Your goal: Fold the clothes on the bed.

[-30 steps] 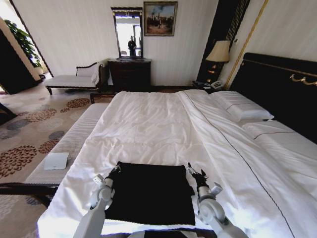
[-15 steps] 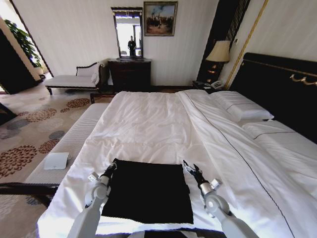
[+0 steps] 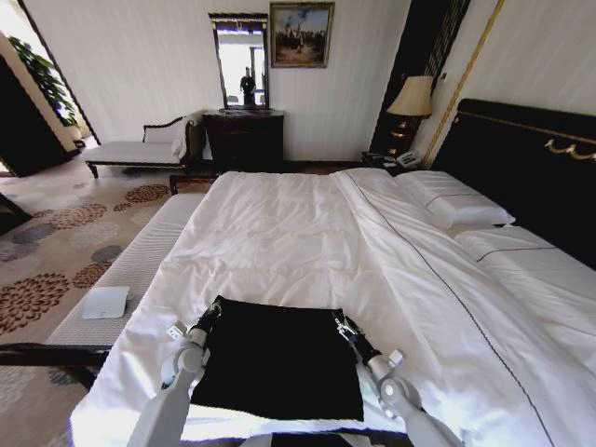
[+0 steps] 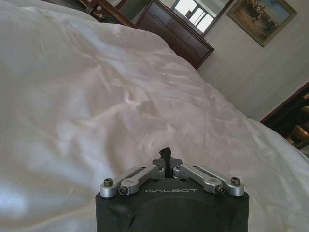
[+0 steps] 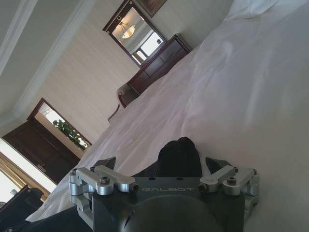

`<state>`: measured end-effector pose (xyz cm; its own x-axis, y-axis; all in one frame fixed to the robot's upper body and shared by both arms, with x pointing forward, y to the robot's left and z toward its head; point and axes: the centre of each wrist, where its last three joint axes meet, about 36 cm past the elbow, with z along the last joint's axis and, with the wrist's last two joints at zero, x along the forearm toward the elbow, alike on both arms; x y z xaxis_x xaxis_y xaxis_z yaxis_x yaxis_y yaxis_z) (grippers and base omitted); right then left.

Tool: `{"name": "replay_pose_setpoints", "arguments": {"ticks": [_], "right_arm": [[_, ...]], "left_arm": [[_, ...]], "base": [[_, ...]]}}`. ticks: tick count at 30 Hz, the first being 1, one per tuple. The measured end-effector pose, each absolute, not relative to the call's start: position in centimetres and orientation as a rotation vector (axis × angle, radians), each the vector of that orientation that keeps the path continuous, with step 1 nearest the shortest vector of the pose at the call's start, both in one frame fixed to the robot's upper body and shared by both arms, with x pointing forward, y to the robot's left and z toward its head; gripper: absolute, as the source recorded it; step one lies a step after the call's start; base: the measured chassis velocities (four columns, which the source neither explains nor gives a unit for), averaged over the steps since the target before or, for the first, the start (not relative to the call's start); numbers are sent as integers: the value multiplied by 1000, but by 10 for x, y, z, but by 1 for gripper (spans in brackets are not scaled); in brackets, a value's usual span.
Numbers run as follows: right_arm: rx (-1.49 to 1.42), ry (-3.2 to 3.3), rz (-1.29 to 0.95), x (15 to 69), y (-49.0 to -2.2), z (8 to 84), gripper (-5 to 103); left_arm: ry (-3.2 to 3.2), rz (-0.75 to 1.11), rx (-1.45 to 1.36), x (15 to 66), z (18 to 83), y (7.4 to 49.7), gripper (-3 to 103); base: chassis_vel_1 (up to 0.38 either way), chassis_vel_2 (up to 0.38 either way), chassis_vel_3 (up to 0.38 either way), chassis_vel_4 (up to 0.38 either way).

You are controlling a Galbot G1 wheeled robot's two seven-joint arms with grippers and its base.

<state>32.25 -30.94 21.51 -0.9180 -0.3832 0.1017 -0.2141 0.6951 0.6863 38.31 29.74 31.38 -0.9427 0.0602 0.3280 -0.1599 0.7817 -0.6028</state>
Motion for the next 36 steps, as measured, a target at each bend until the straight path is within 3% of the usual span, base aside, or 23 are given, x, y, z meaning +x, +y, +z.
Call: {"name": "replay_pose_setpoints", "arguments": {"ticks": [1, 4, 6, 13, 19, 23, 25, 28, 36], "right_arm": [[481, -2668, -1041, 321, -308, 213, 101], [486, -2665, -1060, 319, -305, 207, 85], [493, -2665, -1068, 319, -305, 206, 85], [516, -2682, -1116, 326, -310, 205, 52], [553, -2701, -1169, 325, -310, 203, 37], [583, -2706, -1155, 323, -309, 200, 15], [591, -2708, -1149, 323, -308, 200, 15], [594, -2733, -1139, 322, -306, 200, 2], [591, -2883, -1265, 330, -298, 250, 2]], "left_arm": [[-2646, 936, 73, 382, 315, 297, 2], [-2649, 940, 59, 381, 319, 293, 2], [-2647, 941, 54, 380, 319, 291, 2], [-2643, 937, 51, 376, 319, 288, 2], [-2644, 937, 59, 374, 320, 290, 2], [-2641, 939, 66, 372, 319, 291, 2], [-2640, 940, 68, 372, 318, 291, 2], [-2641, 948, 70, 370, 318, 291, 2], [-2683, 1095, 53, 359, 350, 289, 2]], "base": [[0, 0, 0, 0], [0, 0, 0, 0], [0, 0, 0, 0], [0, 0, 0, 0], [0, 0, 0, 0], [0, 0, 0, 0], [0, 0, 0, 0], [0, 0, 0, 0], [0, 0, 0, 0]]}}
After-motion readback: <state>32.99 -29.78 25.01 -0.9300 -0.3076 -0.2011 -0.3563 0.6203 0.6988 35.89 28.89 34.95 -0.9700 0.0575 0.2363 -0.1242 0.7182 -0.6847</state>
